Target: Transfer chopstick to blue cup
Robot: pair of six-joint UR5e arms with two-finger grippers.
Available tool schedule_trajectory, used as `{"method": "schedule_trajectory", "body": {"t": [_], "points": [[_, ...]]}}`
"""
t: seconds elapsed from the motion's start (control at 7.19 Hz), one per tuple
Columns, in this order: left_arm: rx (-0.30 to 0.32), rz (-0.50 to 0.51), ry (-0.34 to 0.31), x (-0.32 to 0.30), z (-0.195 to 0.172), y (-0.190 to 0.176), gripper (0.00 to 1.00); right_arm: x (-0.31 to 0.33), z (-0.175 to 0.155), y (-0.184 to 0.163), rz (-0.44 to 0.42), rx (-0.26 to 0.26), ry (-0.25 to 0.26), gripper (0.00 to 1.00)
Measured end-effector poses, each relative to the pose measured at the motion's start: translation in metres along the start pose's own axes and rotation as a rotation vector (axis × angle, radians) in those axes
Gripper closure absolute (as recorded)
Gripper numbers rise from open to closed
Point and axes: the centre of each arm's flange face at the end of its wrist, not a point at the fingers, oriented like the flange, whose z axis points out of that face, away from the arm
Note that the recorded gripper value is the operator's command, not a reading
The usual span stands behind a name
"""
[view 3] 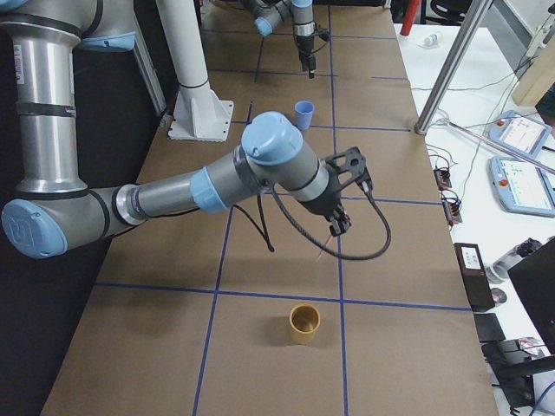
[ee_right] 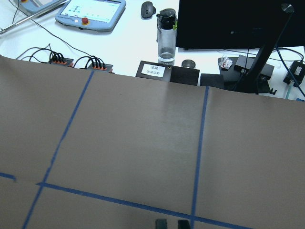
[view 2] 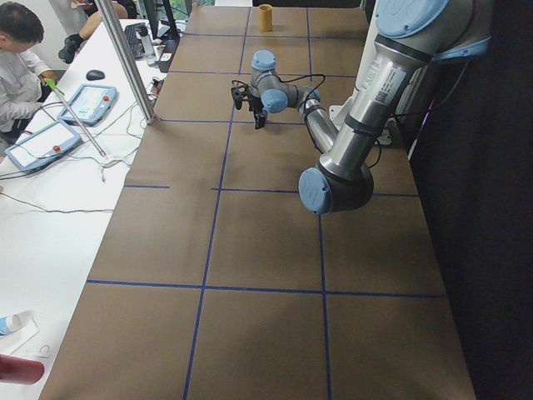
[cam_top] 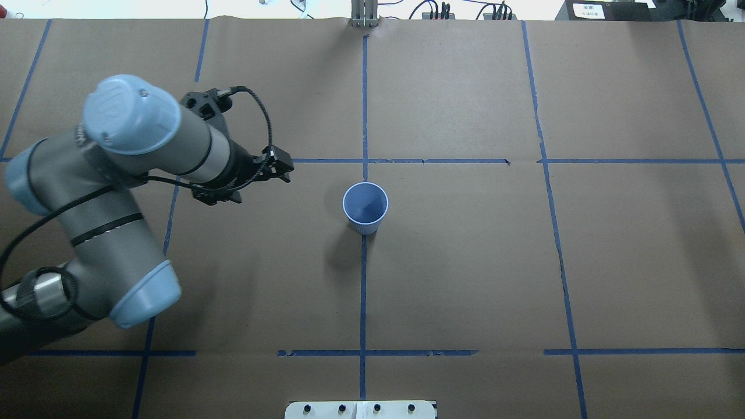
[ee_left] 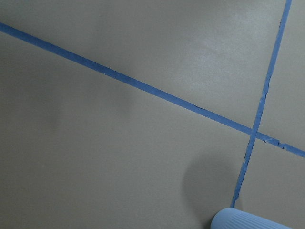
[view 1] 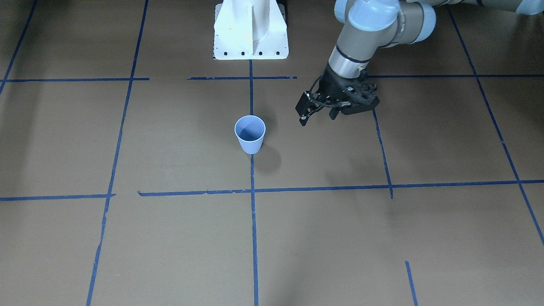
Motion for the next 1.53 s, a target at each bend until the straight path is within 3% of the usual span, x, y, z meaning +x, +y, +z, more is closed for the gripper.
{"method": "schedule_trajectory", "body": {"t": [0.28,0.56,0.7,0.97,1.25,1.53], "points": [[0.028,0.103,-0.05,-0.065,-0.019,-0.02,0.0,-0.123,0.026,-0.032,0.126,-0.068,-0.146,1.0],[0.05,0.183,-0.118,-0.125,-0.029,-0.047,0.0,-0.273,0.063,-0.069,0.251,-0.132,-0.242,1.0],[0.045,0.208,-0.143,-0.151,-0.034,-0.059,0.0,-0.355,0.088,-0.071,0.292,-0.139,-0.26,1.0],[0.03,0.234,-0.166,-0.179,-0.041,-0.071,0.0,-0.483,0.14,-0.038,0.311,-0.12,-0.266,1.0],[0.026,0.238,-0.166,-0.182,-0.042,-0.073,0.0,-0.553,0.177,-0.012,0.367,-0.094,-0.247,1.0],[0.027,0.236,-0.165,-0.181,-0.042,-0.073,0.0,-0.577,0.203,-0.006,0.379,-0.064,-0.208,1.0]]}}
